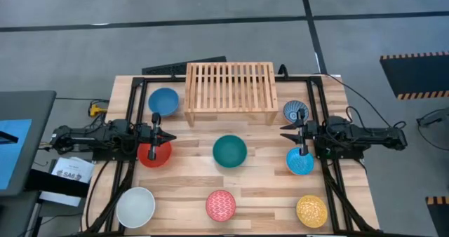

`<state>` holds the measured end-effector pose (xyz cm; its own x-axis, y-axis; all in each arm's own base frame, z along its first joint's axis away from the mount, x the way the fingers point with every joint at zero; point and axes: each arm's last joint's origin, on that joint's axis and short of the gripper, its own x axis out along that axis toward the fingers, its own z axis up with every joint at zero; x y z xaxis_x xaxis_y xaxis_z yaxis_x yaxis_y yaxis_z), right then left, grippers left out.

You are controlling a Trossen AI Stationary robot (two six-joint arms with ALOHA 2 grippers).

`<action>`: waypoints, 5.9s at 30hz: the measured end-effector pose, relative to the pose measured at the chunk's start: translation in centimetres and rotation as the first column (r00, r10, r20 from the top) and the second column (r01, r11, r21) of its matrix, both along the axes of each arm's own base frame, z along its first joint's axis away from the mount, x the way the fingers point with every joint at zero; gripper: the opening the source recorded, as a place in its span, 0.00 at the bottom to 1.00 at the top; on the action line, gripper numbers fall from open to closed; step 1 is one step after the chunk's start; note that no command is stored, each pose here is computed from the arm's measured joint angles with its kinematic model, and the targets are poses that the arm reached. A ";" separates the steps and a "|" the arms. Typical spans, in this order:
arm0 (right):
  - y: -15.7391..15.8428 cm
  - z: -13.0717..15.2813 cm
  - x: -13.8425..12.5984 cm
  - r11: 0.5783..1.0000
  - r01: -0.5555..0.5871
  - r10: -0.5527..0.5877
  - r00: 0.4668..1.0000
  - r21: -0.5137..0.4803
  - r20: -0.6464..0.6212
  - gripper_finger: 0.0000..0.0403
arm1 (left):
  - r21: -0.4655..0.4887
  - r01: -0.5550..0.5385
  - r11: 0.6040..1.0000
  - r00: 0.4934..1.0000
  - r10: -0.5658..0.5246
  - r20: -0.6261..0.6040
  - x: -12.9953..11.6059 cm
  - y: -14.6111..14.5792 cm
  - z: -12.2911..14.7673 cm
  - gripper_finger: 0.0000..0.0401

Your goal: Place and stack bowls onto a shelf

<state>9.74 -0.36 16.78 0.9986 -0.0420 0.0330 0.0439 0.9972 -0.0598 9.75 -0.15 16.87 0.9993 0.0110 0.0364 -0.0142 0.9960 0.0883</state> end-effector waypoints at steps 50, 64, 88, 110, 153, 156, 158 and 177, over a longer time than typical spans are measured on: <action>0.0 0.0 0.0 1.000 0.000 0.000 1.000 0.000 0.000 0.34 | -0.681 0.185 0.708 0.854 0.227 0.468 -1.2 0.7 8.7 0.08; 0.0 0.0 0.0 1.000 0.000 0.000 1.000 0.000 0.000 0.34 | -0.632 0.040 0.774 0.910 -0.288 -0.296 7.8 -1.6 18.8 0.53; 0.0 0.0 0.0 1.000 0.000 0.000 1.000 0.000 0.000 0.34 | -0.203 -0.750 0.629 0.254 -0.009 -0.967 8.7 -10.7 9.2 0.53; 0.0 0.0 0.0 1.000 0.000 0.000 1.000 0.000 0.000 0.34 | -0.100 -0.690 0.717 0.117 -0.025 -0.993 10.5 -8.3 3.1 0.53; 0.0 0.0 0.0 1.000 0.000 0.000 1.000 0.000 0.000 0.34 | -0.064 -0.545 0.836 0.047 -0.045 -0.998 10.7 -8.5 7.1 0.00; 0.0 0.0 0.0 1.000 0.000 0.000 1.000 0.000 0.000 0.34 | -0.031 -0.512 0.859 0.034 -0.015 -0.999 10.7 -8.4 9.9 0.00; 0.0 0.0 0.0 1.000 0.000 0.000 1.000 0.000 0.000 0.34 | 0.003 -0.483 0.876 0.028 0.019 -0.999 10.5 -8.2 12.0 0.00; 0.0 0.0 0.0 1.000 -0.001 0.001 1.000 0.000 0.000 0.34 | 0.167 -0.340 0.925 0.377 0.297 -0.877 14.0 5.9 24.6 0.00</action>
<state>9.74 -0.36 16.78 0.9986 -0.0412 0.0325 0.0431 0.9973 -0.0601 23.73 5.72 41.45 0.4043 0.3154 -0.8585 -0.2680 0.9383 0.2185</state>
